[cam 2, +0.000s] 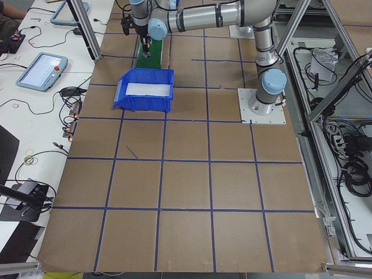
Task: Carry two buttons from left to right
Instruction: 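Place the yellow button on the conveyor behind the red button, then raise the left gripper beside the bin while the right gripper nears the conveyor end, then hold the right gripper above the conveyor end as the red button approaches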
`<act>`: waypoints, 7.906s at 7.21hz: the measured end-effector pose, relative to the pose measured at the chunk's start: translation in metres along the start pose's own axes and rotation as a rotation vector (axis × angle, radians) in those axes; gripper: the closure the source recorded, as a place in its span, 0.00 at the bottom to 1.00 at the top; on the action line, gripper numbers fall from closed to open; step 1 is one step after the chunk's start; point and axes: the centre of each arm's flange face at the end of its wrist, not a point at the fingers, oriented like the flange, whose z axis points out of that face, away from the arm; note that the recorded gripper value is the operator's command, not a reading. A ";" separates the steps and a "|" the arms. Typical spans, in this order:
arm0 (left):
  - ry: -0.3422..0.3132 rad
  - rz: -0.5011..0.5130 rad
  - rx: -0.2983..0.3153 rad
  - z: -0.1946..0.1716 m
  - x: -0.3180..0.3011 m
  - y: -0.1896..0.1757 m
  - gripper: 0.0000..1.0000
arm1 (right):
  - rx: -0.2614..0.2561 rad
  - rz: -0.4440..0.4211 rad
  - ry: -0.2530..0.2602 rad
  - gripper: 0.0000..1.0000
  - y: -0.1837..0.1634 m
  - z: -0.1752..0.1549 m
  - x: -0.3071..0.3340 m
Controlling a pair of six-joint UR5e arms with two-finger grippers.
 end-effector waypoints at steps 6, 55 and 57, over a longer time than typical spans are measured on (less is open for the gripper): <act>0.006 0.004 0.021 0.038 -0.001 -0.017 0.00 | -0.006 0.002 -0.015 0.00 0.000 0.001 0.001; -0.225 0.124 -0.115 -0.207 -0.118 0.164 0.00 | -0.005 -1.208 -0.075 0.01 -0.151 0.176 0.173; -0.226 0.124 -0.117 -0.206 -0.119 0.164 0.00 | 0.003 -1.381 -0.069 0.00 -0.140 0.193 0.170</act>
